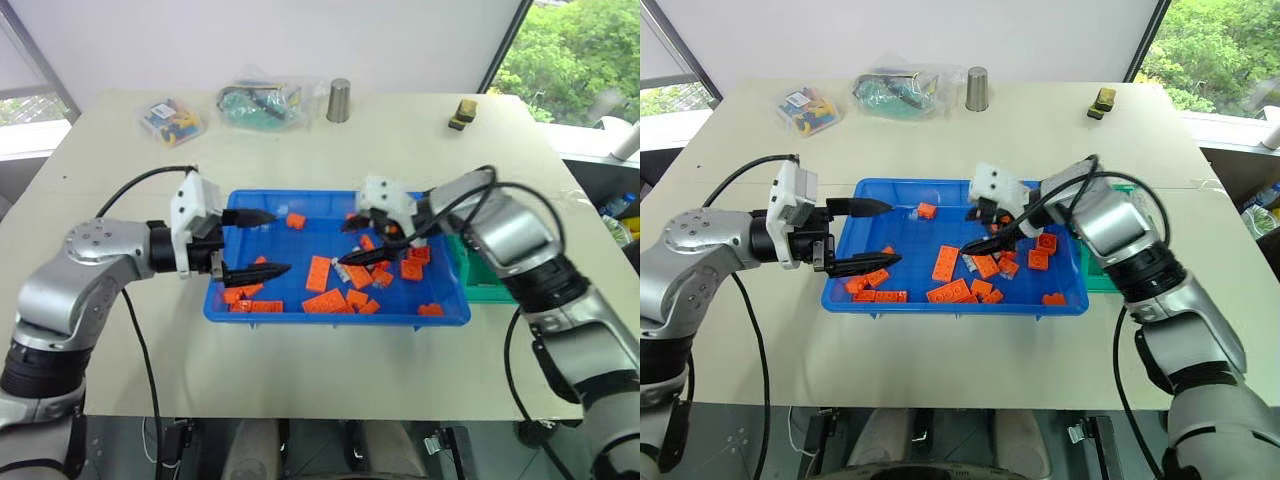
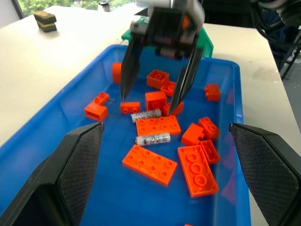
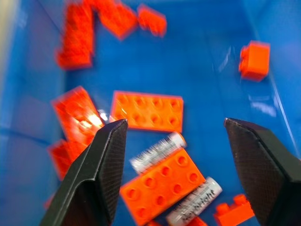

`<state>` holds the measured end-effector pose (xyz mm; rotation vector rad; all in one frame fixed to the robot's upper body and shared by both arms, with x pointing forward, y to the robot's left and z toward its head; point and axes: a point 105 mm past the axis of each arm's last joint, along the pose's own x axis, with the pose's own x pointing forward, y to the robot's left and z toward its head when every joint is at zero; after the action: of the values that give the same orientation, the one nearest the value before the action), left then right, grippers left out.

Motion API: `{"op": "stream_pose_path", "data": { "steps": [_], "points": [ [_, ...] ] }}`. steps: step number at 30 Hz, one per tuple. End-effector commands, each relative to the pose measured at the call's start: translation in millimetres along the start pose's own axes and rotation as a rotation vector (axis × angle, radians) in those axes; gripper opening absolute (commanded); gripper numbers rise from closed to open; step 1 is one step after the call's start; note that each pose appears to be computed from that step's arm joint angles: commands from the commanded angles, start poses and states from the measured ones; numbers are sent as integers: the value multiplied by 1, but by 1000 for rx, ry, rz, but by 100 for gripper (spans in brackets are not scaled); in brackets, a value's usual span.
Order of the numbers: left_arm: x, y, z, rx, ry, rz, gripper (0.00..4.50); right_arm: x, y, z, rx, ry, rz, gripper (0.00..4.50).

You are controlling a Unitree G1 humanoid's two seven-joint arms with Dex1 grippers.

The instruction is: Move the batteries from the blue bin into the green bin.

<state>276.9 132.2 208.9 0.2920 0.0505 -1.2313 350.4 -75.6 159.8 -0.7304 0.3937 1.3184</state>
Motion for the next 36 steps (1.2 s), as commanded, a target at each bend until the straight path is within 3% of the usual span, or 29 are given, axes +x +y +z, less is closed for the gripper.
{"op": "stream_pose_path", "data": {
  "steps": [1,10,23,26,27,28,29,33,36],
  "points": [
    [-9,-1,12,41,-15,38,450,2,-1,6,-181,41,59,447],
    [-11,-3,12,35,-14,52,450,18,-9,0,-327,114,143,447],
    [-12,-1,15,44,-18,74,450,35,-4,-20,-355,155,211,447],
    [-12,-1,15,44,-18,74,450,37,-4,-17,-322,123,208,364],
    [-12,-1,15,45,-18,74,450,37,-3,-17,-318,118,207,325],
    [-12,-1,15,45,-18,73,450,36,-2,-16,-317,114,207,251],
    [-11,0,15,44,-18,72,450,36,-1,-15,-311,104,204,224],
    [-10,1,15,43,-23,66,450,25,0,-1,-265,21,154,224],
    [-7,2,16,40,-33,57,450,1,-9,22,-180,-98,22,224]
  ]
}}
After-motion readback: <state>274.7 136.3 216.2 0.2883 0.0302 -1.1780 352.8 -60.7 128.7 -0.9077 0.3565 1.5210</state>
